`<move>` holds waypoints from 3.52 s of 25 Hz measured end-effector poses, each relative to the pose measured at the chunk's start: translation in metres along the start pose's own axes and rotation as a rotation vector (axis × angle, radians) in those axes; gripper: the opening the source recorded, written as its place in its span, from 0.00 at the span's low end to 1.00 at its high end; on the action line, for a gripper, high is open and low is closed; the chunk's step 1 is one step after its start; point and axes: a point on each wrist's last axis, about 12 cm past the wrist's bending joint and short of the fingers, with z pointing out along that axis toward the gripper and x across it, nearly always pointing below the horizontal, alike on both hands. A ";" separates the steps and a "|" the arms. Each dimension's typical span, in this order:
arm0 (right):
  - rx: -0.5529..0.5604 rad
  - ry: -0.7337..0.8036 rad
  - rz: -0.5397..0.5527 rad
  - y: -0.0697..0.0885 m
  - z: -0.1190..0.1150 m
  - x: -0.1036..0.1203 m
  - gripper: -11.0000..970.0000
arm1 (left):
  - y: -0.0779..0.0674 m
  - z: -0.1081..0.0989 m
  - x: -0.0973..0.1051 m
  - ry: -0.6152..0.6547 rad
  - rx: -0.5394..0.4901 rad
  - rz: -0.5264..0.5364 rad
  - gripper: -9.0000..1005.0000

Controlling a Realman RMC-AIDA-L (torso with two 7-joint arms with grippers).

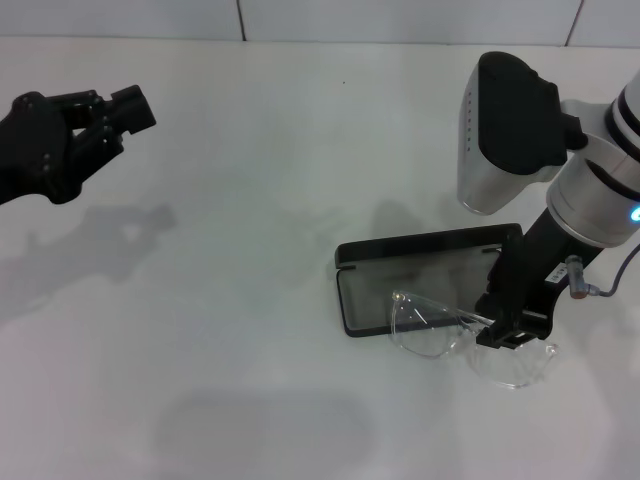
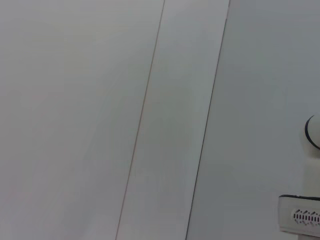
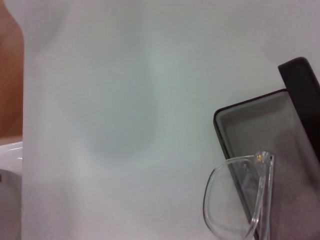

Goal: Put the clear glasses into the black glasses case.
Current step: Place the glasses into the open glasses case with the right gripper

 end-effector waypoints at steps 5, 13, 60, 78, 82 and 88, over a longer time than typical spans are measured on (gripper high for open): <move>-0.006 -0.009 0.003 -0.002 0.004 0.001 0.34 | 0.000 0.000 0.001 0.000 0.000 -0.002 0.12; -0.012 -0.012 0.004 -0.006 0.009 0.003 0.34 | 0.000 0.001 0.001 0.007 0.005 -0.002 0.12; -0.065 -0.033 -0.035 -0.004 0.018 0.001 0.07 | -0.003 -0.001 0.006 0.007 -0.003 -0.012 0.12; 0.018 0.028 -0.173 0.013 -0.013 -0.012 0.06 | -0.004 -0.001 0.005 -0.013 0.001 0.012 0.12; 0.058 0.059 -0.211 0.013 -0.015 -0.016 0.06 | -0.005 -0.002 0.007 -0.011 -0.002 0.006 0.12; 0.099 0.045 -0.271 0.009 -0.017 -0.024 0.07 | -0.006 -0.006 0.009 -0.007 -0.010 -0.006 0.12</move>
